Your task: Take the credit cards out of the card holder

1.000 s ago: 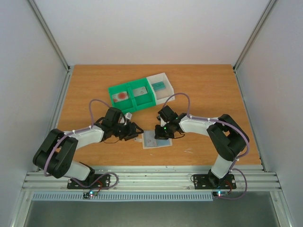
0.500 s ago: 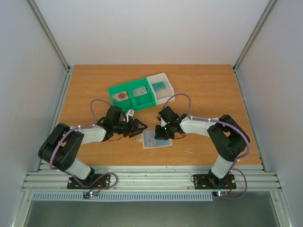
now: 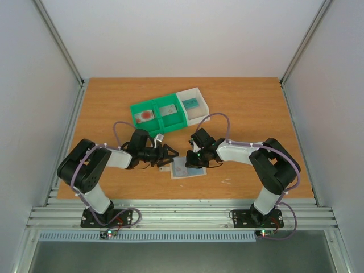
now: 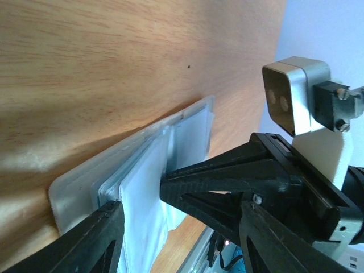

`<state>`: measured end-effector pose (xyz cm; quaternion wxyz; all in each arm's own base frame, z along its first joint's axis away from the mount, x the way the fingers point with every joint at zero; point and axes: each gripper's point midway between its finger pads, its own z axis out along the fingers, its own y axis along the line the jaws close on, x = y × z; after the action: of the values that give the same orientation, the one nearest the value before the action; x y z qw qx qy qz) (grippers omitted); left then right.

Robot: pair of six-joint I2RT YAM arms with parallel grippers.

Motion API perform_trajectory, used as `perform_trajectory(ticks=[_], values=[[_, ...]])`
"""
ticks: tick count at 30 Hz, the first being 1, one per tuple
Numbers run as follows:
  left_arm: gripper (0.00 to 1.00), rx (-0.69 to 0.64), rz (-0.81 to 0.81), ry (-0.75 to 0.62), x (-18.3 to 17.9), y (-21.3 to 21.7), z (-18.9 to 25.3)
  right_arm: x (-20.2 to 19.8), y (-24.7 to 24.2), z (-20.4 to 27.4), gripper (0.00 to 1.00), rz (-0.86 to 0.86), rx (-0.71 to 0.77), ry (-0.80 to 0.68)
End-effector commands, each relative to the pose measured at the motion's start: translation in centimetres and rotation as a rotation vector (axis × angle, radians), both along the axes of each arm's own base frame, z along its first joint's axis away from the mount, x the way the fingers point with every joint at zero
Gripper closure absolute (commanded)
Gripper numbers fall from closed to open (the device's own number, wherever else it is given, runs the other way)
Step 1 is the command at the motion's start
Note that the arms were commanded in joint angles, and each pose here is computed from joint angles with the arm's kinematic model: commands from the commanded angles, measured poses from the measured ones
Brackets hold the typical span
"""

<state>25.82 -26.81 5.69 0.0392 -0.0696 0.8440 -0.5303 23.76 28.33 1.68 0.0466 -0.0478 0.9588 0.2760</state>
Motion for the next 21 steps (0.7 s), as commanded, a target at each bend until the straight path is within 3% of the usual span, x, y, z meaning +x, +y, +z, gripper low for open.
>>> perform_trajectory(ticks=[1, 21], values=[[0.43, -0.001, -0.026, -0.055, 0.3, -0.4, -0.2, -2.0, -1.9, -3.3, 0.97, -0.01, -0.106, 0.074], [0.43, 0.04, -0.055, -0.038, -1.2, -0.3, -1.4, -1.8, -2.5, -3.5, 0.98, -0.038, -0.122, 0.053]])
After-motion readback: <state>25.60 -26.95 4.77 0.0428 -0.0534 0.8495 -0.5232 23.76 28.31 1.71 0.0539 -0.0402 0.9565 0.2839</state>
